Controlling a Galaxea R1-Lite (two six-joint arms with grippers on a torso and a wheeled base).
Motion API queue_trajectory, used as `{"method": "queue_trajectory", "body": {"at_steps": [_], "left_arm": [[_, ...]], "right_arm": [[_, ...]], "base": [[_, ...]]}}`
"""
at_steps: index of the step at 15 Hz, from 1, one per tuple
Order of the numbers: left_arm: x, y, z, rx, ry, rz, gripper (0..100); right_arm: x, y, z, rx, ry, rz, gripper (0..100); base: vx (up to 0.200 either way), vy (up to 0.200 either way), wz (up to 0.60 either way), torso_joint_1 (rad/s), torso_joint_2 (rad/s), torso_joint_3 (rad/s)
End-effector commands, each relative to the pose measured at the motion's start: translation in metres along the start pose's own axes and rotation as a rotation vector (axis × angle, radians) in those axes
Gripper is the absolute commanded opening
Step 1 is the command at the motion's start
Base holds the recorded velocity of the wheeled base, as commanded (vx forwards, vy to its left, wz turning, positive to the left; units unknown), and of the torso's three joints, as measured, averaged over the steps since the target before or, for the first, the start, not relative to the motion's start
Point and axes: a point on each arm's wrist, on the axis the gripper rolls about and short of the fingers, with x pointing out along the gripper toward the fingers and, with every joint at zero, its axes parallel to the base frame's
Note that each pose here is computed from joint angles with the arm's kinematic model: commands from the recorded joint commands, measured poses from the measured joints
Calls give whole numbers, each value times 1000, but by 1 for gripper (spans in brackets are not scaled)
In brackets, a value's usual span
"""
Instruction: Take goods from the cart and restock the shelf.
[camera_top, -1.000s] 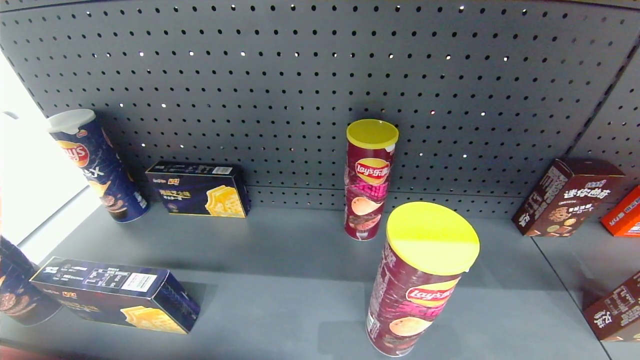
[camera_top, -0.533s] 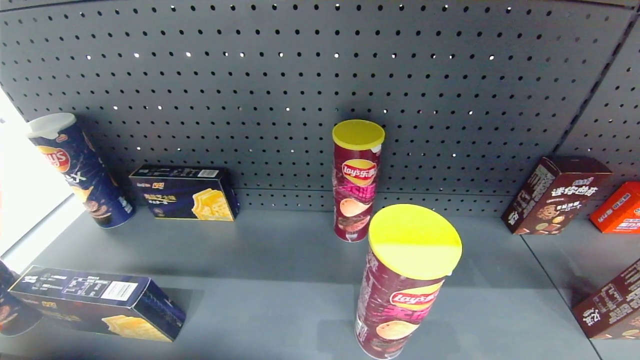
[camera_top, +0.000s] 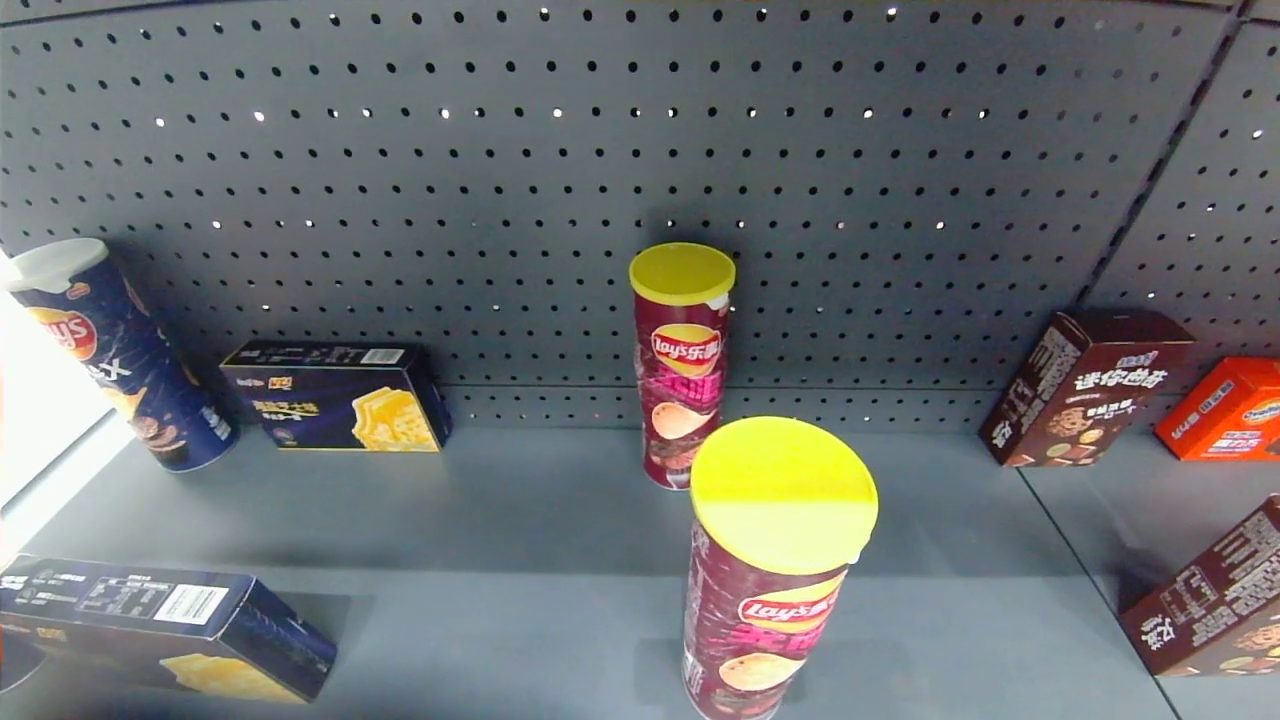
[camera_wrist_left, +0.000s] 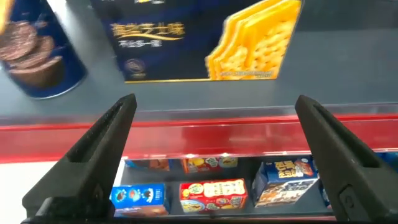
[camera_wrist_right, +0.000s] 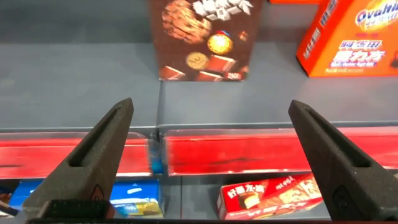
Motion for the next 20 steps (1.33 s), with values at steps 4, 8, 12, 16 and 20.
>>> {"method": "queue_trajectory", "body": {"at_steps": [4,8,12,16,20], "left_arm": [[0,0,0,3,5,-3,100],[0,0,0,-2,5,0,100],[0,0,0,-9,4,8,100],[0,0,0,-8,5,5,100],[0,0,0,-11,5,5,100]], "right_arm": [[0,0,0,-1,0,-2,100],[0,0,1,-6,4,-13,100],[15,0,92,64,11,1,100],[33,6,154,-114,-57,281,100],[79,23,201,-122,-14,485,100]], "base": [[0,0,0,0,0,0],[0,0,0,0,0,0],[0,0,0,0,0,0],[0,0,0,0,0,0],[0,0,0,0,0,0]]}}
